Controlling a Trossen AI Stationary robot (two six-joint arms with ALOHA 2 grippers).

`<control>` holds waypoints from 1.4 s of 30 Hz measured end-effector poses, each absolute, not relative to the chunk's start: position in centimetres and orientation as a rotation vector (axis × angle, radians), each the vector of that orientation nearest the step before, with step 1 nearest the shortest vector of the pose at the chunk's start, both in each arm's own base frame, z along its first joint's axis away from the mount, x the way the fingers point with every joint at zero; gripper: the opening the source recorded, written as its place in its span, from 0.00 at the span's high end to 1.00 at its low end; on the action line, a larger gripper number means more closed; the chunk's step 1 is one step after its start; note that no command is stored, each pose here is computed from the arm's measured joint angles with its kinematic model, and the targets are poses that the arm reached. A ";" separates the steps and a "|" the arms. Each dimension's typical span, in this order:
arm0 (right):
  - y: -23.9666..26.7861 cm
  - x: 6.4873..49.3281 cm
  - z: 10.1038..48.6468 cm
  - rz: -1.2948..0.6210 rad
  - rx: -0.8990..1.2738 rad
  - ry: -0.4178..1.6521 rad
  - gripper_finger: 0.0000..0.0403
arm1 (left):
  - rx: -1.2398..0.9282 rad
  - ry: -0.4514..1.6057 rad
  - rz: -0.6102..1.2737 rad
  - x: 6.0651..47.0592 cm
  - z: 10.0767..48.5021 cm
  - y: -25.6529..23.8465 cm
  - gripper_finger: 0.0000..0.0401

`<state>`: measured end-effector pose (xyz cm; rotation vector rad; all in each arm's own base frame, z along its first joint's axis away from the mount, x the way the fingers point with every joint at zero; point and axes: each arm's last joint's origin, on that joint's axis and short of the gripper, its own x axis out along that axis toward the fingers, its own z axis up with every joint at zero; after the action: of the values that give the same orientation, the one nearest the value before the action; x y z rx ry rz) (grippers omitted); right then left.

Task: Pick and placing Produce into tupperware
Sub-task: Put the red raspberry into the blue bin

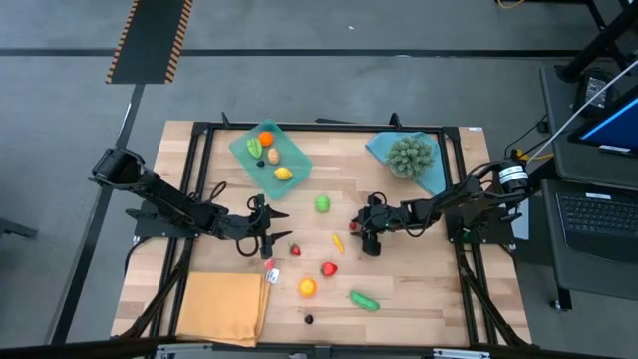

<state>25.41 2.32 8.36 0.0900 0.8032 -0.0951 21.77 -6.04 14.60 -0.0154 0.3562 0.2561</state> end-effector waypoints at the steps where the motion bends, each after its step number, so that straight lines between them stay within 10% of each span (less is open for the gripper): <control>1: 2.3 25.4 8.4 -0.102 0.101 0.802 0.48 | -0.015 0.356 0.256 21.8 14.6 -6.0 0.43; 42: 2.1 25.9 8.8 -0.094 0.144 0.726 0.62 | -0.012 0.357 0.255 21.8 14.6 -6.0 0.43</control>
<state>25.92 2.13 8.83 0.1437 0.7258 -0.0935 21.77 -6.04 14.60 -0.0125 0.3566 0.2554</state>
